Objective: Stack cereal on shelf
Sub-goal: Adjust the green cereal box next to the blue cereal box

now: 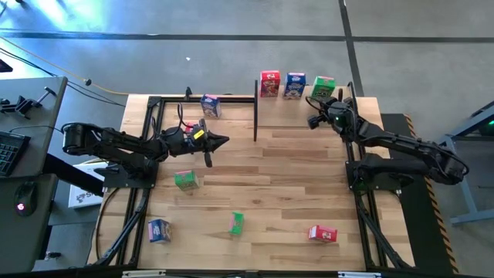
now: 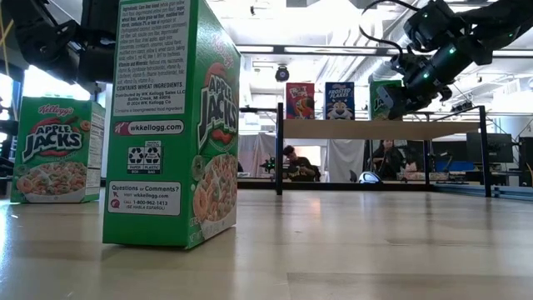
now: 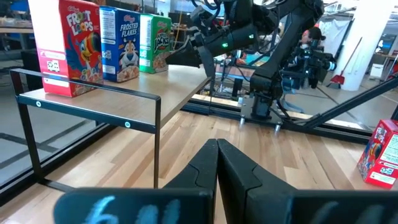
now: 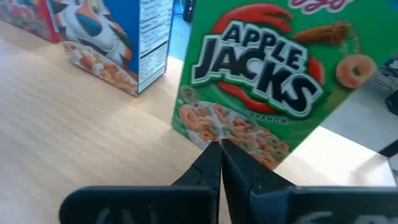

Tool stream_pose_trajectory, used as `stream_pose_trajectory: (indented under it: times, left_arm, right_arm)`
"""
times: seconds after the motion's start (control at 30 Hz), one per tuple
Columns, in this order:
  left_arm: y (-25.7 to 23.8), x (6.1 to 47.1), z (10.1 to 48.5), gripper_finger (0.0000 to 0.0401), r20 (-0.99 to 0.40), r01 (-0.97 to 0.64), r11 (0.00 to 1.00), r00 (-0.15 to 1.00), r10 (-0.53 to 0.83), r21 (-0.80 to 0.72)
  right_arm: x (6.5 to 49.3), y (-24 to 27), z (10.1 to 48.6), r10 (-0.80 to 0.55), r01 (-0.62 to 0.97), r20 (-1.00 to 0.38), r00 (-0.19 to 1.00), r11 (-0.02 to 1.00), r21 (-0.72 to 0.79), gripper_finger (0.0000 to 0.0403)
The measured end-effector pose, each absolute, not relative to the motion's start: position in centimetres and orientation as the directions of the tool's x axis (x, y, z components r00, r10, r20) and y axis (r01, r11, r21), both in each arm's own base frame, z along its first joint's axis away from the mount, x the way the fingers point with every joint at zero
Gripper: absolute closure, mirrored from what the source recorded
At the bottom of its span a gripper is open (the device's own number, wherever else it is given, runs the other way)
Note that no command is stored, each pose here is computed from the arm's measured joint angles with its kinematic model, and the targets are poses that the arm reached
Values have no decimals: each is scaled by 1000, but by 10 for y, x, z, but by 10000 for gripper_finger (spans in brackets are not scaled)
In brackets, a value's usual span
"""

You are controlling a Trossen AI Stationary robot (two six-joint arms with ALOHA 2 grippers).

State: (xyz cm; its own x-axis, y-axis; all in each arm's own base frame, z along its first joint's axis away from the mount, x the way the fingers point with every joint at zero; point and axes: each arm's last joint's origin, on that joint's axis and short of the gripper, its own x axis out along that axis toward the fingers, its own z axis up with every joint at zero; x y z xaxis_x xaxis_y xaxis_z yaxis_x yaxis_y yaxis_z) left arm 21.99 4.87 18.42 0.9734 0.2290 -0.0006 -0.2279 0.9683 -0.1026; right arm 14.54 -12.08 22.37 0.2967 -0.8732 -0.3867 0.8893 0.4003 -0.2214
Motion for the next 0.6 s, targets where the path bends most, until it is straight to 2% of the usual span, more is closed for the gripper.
stream_pose_trajectory:
  times: [0.6]
  left_arm:
    - [49, 220, 184, 401, -1, -228, 968, 973, 229, -102]
  right_arm:
    - [141, -128, 225, -878, 908, -380, 290, 379, -181, 403]
